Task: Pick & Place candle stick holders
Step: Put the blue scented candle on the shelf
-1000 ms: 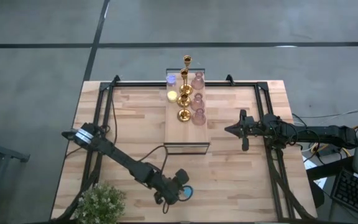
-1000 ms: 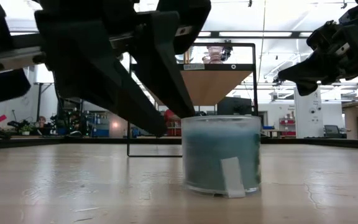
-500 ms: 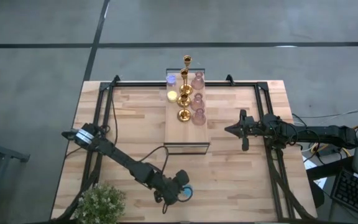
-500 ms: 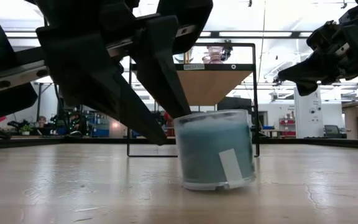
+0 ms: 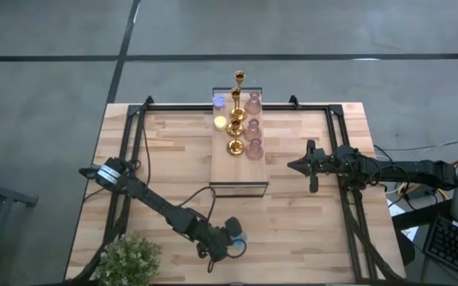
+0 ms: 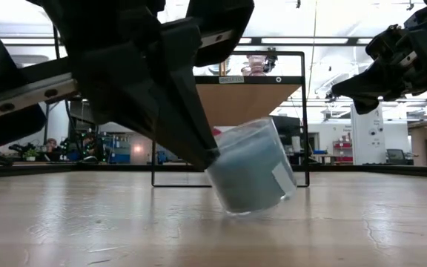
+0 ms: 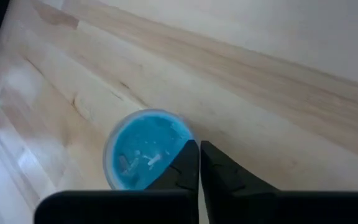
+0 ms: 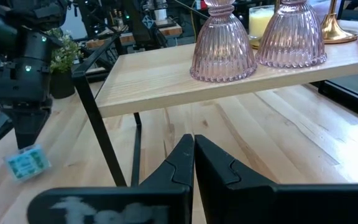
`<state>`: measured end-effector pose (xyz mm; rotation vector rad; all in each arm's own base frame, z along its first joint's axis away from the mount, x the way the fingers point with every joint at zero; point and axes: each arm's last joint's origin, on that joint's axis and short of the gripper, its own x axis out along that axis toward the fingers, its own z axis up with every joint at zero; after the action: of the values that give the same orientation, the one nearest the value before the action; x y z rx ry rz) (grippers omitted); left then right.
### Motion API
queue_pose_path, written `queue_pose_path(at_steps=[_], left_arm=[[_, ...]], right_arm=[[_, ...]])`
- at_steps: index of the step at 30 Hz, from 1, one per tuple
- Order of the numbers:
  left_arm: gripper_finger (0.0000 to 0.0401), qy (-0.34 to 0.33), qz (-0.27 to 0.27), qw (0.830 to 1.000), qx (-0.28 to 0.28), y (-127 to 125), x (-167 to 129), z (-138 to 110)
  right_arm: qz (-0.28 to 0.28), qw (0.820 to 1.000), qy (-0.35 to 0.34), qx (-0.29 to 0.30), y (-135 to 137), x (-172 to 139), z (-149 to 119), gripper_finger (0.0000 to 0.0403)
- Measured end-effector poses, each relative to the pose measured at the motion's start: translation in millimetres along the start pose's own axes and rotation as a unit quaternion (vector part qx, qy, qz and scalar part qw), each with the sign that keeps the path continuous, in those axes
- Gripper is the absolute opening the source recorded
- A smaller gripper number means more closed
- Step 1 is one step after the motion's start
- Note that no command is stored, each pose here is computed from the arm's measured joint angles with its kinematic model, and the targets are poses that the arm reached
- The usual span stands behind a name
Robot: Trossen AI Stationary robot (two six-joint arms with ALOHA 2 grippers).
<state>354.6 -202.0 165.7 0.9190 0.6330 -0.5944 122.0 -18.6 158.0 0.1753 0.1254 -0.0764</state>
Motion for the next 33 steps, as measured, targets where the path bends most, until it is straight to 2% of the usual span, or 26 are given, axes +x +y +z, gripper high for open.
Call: queue_pose_path(at_steps=[5, 10, 15, 21, 29, 33], left_arm=[[0.0005, 0.011, -0.003, 1.0, -0.018, -1, -1, -2], [0.0003, 0.049, -0.029, 0.998, -0.04, -1, -18, -5], [0.0002, 0.081, -0.051, 0.992, -0.081, 4, -55, -4], [0.0001, 0.119, -0.103, 0.978, -0.138, 5, -110, -12], [0.0001, 0.127, -0.108, 0.966, -0.2, 15, -182, -27], [0.0, 0.111, -0.078, 0.967, -0.218, 29, -205, -37]], right_arm=[[0.0, 1.0, 0.0, 0.0, 0, 0, 0, 0.0008], [0.0, 1.0, 0.0, 0.0, 0, 0, 0, 0.0008], [-0.001, 1.0, 0.0, 0.0, 0, 0, 0, 0.0008], [0.0, 1.0, 0.0, 0.0, 0, 0, 0, 0.0008], [0.0, 1.0, 0.0, 0.0, 0, 0, 0, 0.0008], [0.0, 1.0, 0.0, 0.0, 0, 0, 0, 0.0008]])
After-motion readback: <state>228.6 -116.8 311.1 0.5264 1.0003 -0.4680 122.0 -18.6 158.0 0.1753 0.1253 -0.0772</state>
